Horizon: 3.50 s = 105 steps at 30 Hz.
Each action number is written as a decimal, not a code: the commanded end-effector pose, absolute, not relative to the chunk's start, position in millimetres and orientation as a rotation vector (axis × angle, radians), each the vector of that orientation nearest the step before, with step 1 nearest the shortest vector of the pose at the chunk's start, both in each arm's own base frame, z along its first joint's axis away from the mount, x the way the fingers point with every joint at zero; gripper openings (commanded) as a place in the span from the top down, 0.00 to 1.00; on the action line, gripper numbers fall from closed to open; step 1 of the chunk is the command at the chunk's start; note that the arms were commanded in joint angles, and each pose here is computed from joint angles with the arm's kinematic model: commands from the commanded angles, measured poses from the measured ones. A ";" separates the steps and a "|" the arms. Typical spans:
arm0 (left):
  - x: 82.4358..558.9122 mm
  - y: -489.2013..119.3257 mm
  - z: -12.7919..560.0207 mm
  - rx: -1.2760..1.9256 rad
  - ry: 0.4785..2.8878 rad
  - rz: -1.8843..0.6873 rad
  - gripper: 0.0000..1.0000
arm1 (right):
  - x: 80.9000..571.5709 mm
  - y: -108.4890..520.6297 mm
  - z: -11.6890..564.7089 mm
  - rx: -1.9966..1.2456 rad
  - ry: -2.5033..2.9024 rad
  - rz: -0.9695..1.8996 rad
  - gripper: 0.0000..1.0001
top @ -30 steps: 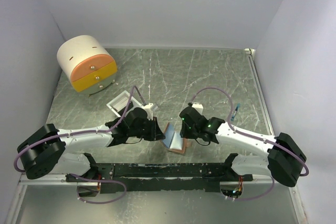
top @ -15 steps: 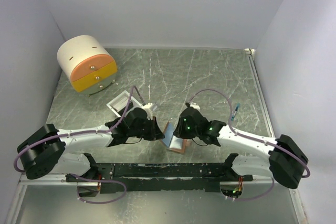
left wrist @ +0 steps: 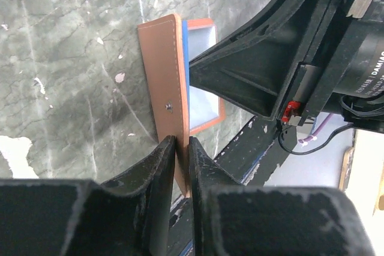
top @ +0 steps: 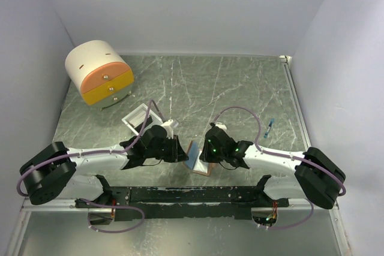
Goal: Put the credit cards into the card holder
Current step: Open the card holder at the center of the board.
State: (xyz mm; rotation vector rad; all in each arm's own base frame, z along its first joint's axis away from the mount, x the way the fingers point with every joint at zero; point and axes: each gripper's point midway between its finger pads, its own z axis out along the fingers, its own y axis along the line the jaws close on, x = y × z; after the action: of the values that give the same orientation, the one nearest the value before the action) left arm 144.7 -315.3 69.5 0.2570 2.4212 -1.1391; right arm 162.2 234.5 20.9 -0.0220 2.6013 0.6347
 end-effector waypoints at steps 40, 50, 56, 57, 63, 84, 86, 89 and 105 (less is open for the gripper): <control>138.3 -305.7 71.4 0.253 2.336 -1.186 0.93 | 172.3 257.4 66.7 0.053 2.447 0.860 0.53; 138.5 -301.6 67.1 0.224 2.356 -1.163 0.87 | 172.7 271.7 62.8 0.056 2.472 0.911 0.47; 137.1 -300.6 67.7 0.221 2.351 -1.172 0.85 | 169.6 277.5 50.1 0.054 2.500 0.937 0.49; 137.2 -300.6 67.6 0.221 2.352 -1.172 0.84 | 169.2 277.3 47.8 0.054 2.506 0.934 0.50; 136.6 -302.4 67.5 0.233 2.354 -1.178 0.79 | 167.9 267.9 36.3 0.063 2.526 0.873 0.55; 134.3 -313.4 72.6 0.242 2.335 -1.255 0.66 | 164.0 248.3 25.8 0.047 2.534 0.781 0.74; 134.9 -315.1 75.0 0.243 2.327 -1.266 0.69 | 163.9 247.0 25.4 0.049 2.532 0.776 0.75; 134.3 -317.5 80.3 0.248 2.305 -1.295 0.75 | 162.9 245.4 23.9 0.048 2.534 0.772 0.75; 127.4 -323.7 86.8 0.282 2.264 -1.386 0.73 | 162.5 245.2 23.1 0.049 2.534 0.775 0.75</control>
State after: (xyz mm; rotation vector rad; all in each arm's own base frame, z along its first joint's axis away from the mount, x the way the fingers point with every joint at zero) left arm 131.1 -314.4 72.7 0.2446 2.3271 -1.3023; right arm 161.9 249.1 24.2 0.0507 2.5437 0.7959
